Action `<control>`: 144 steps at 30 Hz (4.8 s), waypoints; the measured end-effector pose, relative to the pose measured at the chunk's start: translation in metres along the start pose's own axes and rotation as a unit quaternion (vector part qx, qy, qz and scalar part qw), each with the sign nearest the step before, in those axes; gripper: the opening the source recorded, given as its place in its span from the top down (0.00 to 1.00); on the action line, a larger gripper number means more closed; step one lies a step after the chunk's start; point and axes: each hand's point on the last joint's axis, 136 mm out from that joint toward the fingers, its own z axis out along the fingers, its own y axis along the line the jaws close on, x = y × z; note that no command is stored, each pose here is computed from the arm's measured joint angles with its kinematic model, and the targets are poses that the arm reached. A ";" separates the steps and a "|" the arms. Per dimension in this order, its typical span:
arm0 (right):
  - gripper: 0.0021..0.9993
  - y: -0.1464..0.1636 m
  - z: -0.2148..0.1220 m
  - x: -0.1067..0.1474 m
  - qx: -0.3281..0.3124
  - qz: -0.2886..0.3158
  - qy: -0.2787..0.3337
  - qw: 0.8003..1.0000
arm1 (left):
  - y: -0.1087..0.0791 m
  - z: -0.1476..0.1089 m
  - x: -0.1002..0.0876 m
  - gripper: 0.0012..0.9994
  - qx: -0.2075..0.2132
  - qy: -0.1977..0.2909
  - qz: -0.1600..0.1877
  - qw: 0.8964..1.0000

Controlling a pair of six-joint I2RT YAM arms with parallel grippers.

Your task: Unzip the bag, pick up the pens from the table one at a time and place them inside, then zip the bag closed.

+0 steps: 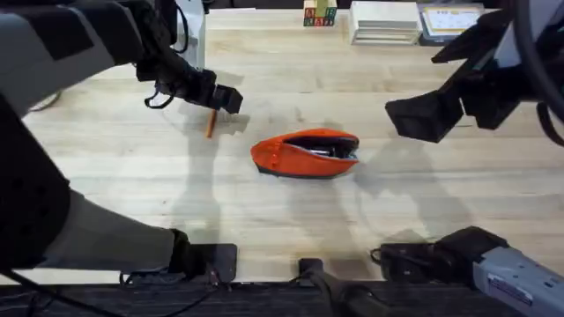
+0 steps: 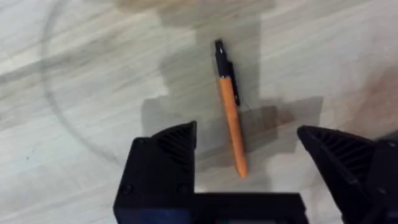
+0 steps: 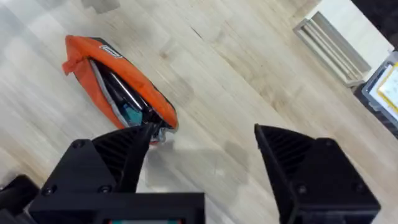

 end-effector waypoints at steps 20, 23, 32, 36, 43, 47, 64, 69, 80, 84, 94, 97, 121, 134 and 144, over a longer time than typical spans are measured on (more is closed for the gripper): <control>0.00 0.000 0.000 0.000 0.000 0.000 0.000 1.000 | 0.003 0.010 0.006 0.01 0.001 0.017 -0.003 1.000; 0.00 0.000 0.000 0.000 0.000 0.000 0.000 1.000 | 0.008 0.010 0.006 0.00 -0.012 0.017 -0.002 1.000; 0.00 0.000 0.000 0.000 0.000 0.000 0.000 1.000 | 0.020 0.010 0.008 0.00 -0.046 0.025 -0.021 0.998; 0.00 0.000 0.000 0.000 0.000 0.000 0.000 1.000 | 0.020 0.019 0.013 0.00 -0.042 0.039 -0.023 0.998; 0.00 0.000 0.007 0.002 -0.005 0.002 0.012 1.000 | 0.025 0.023 0.012 0.30 -0.044 0.045 -0.032 0.998; 0.00 0.000 0.007 0.002 -0.005 0.002 0.012 1.000 | 0.024 0.022 0.012 0.67 -0.042 0.047 -0.034 0.997; 0.00 0.000 0.007 0.002 -0.005 0.002 0.012 1.000 | 0.019 0.020 0.010 0.96 -0.032 0.060 -0.033 0.997; 0.00 0.000 0.007 0.002 -0.005 0.002 0.012 1.000 | -0.001 0.013 -0.013 0.96 -0.012 0.044 -0.008 0.999; 0.00 -0.001 0.007 0.002 -0.005 0.002 0.012 1.000 | -0.104 -0.035 -0.091 0.96 0.037 -0.060 0.120 0.990; 0.00 0.000 0.006 0.001 -0.004 0.001 0.010 1.000 | -0.129 -0.046 -0.088 0.96 0.049 -0.064 0.147 0.986; 0.00 -0.001 0.005 0.000 -0.003 0.001 0.006 1.000 | -0.171 -0.083 -0.062 0.96 0.120 -0.058 0.173 0.976; 0.00 -0.001 0.005 0.000 -0.002 0.001 0.006 1.000 | -0.179 -0.093 -0.053 0.96 0.145 -0.054 0.182 0.971; 0.00 -0.001 0.005 0.000 -0.002 0.001 0.005 1.000 | -0.266 -0.091 -0.003 0.96 0.208 -0.033 0.371 0.904; 0.00 -0.001 0.005 0.000 -0.002 0.001 0.005 1.000 | -0.290 -0.097 0.010 0.96 0.284 -0.036 0.376 0.881; 0.00 -0.001 0.005 0.000 -0.002 0.001 0.006 1.000 | -0.311 -0.083 0.034 0.96 0.292 -0.018 0.400 0.869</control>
